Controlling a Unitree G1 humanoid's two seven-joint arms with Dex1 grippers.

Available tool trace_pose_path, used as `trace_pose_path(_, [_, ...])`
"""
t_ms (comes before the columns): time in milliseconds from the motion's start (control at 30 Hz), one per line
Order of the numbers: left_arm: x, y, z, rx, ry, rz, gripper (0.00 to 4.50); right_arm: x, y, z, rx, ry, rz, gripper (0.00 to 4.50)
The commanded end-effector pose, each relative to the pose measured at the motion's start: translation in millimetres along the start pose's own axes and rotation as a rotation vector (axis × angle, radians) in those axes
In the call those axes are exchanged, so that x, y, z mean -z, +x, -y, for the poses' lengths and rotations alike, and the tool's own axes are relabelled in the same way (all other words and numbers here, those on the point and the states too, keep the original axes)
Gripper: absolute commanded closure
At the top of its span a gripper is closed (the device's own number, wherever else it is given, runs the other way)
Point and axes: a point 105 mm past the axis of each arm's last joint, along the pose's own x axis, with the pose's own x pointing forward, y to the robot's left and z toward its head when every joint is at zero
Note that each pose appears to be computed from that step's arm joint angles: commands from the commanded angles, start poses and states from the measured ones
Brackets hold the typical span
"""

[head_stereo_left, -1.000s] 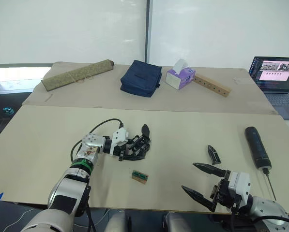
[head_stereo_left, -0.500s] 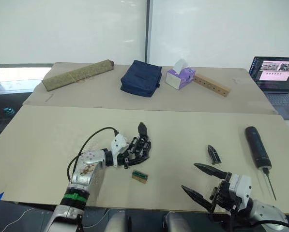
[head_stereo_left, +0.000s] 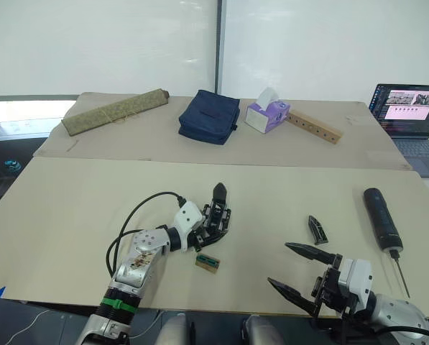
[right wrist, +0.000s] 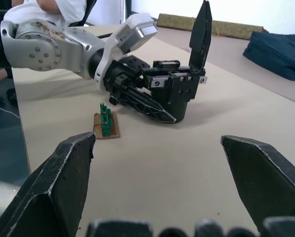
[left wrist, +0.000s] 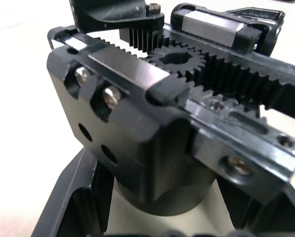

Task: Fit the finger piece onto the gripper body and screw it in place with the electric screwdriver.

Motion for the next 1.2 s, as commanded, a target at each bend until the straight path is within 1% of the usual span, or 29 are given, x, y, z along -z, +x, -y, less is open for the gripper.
trace_pose_path(33, [-12, 1, -2, -0.018, 0.024, 0.050, 2.15, -6, -4, 3, 0.007, -0.031, 0.006, 0.00])
trace_pose_path(100, [-11, 1, -3, -0.029, 0.019, 0.048, 2.15, -6, -4, 3, 0.008, -0.032, 0.003, 0.00])
trace_pose_path(133, [-10, 0, -5, -0.038, 0.020, 0.046, 1.65, -6, -5, 3, 0.011, -0.032, 0.002, 0.00])
trace_pose_path(167, [-10, 0, -5, -0.035, 0.017, 0.047, 1.05, -6, -5, 3, 0.012, -0.032, 0.001, 0.00])
trace_pose_path(200, [-11, -1, -5, -0.036, 0.021, 0.049, 0.68, -6, -6, 3, 0.015, -0.030, 0.000, 0.00])
trace_pose_path(233, [-12, -2, -6, -0.036, 0.018, 0.054, 0.21, -6, -6, 2, 0.018, -0.022, 0.001, 0.00])
trace_pose_path(267, [-13, -3, -7, -0.031, 0.009, 0.062, 0.02, -7, -7, 1, 0.021, -0.009, 0.007, 0.00])
trace_pose_path(400, [-15, -15, -11, -0.003, 0.008, 0.074, 0.02, -9, -8, -2, 0.034, 0.014, 0.012, 0.00])
trace_pose_path(467, [-18, -30, -5, 0.096, -0.002, 0.093, 0.02, -11, -11, 0, 0.059, 0.018, 0.013, 0.00])
trace_pose_path(567, [-13, -51, -13, 0.144, 0.035, 0.045, 0.02, -11, -19, 1, 0.080, 0.022, -0.005, 0.00])
trace_pose_path(667, [-4, -74, -28, 0.182, 0.066, -0.025, 0.02, -10, -34, 0, 0.119, 0.031, -0.042, 0.00])
trace_pose_path(733, [-1, -88, -36, 0.212, 0.085, -0.038, 0.02, -8, -50, -2, 0.162, 0.043, -0.084, 0.00])
trace_pose_path(767, [-4, -96, -40, 0.228, 0.083, -0.020, 0.02, -7, -58, -2, 0.203, 0.047, -0.108, 0.00])
trace_pose_path(833, [-16, -108, -47, 0.246, 0.076, 0.033, 0.02, -7, -75, 1, 0.305, 0.038, -0.154, 0.00])
trace_pose_path(900, [-31, -113, -57, 0.219, 0.060, 0.091, 0.02, -6, -89, 8, 0.435, 0.003, -0.209, 0.00])
trace_pose_path(967, [-51, -117, -61, 0.219, 0.009, 0.155, 0.02, 2, -108, 9, 0.588, -0.012, -0.341, 0.00])
trace_pose_path(1000, [-59, -118, -61, 0.225, -0.015, 0.184, 0.02, 11, -119, 7, 0.649, -0.013, -0.458, 0.00])
trace_pose_path(1033, [-67, -117, -58, 0.245, -0.028, 0.209, 0.02, 17, -126, 3, 0.685, -0.001, -0.533, 0.00])
trace_pose_path(1067, [-71, -116, -56, 0.258, -0.036, 0.223, 0.02, 19, -130, 0, 0.705, 0.007, -0.577, 0.00])
trace_pose_path(1100, [-77, -114, -50, 0.288, -0.028, 0.237, 0.02, 16, -128, 0, 0.731, 0.026, -0.554, 0.00])
trace_pose_path(1200, [-94, -104, -36, 0.360, 0.008, 0.279, 0.02, 3, -112, 7, 0.742, 0.079, -0.456, 0.00])
